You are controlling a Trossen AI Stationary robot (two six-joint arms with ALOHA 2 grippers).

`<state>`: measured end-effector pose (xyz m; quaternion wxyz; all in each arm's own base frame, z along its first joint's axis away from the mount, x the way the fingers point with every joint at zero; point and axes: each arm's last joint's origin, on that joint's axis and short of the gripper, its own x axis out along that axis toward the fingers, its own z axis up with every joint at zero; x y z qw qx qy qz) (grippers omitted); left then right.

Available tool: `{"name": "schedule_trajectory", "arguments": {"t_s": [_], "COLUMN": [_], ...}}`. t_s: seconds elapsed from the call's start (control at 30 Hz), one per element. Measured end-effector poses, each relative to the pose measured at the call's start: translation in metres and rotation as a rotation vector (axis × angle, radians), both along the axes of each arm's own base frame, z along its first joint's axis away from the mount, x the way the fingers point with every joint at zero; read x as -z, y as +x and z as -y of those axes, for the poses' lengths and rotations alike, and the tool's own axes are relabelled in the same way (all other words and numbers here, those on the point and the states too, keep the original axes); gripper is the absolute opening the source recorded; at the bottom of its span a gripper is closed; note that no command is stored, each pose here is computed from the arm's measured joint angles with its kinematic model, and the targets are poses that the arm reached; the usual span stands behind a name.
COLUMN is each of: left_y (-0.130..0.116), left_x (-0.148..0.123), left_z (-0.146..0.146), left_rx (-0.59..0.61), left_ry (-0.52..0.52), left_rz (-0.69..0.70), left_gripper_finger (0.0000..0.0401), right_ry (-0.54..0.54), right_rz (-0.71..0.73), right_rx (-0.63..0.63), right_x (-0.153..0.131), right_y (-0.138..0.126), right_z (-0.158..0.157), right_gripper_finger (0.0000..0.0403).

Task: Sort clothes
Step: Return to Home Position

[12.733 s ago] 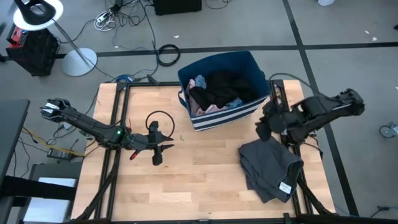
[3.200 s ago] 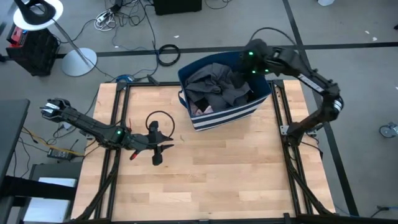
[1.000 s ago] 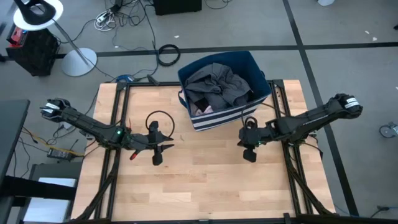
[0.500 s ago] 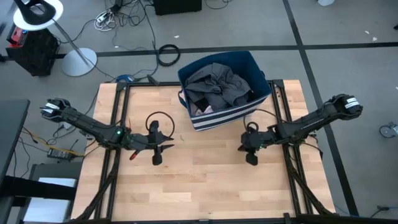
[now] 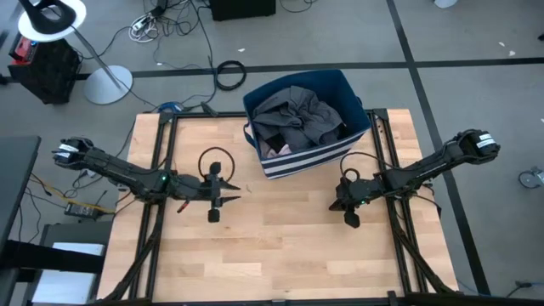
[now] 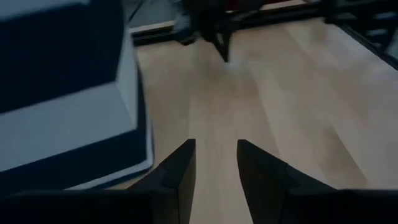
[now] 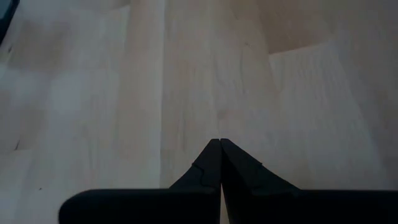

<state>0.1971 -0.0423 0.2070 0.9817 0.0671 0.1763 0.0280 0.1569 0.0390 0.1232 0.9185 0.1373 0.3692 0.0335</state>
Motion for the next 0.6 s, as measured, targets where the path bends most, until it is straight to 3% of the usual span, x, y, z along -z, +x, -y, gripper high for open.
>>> {"name": "schedule_trajectory", "arguments": {"t_s": [0.33,0.47,0.6], "left_y": [-0.031,-0.044,-0.045], "left_x": [0.046,0.063,0.059], "left_z": [-0.024,-0.031,-0.035], "left_rx": [0.028,-0.014,0.038], "left_ry": [-0.105,-0.154,-0.157], "left_rz": [0.241,0.237,0.254], "left_gripper_finger": [0.0122,0.0122,0.0122], "right_ry": [0.000,-0.014,-0.016], "right_rz": [0.078,0.068,0.063], "right_rx": [0.000,-0.004,0.018], "right_x": [-0.003,-0.005,-0.008], "right_y": [-0.011,-0.016,-0.022], "right_z": [0.003,0.005,0.009], "right_gripper_finger": [0.0003,0.0003,0.0003]}}
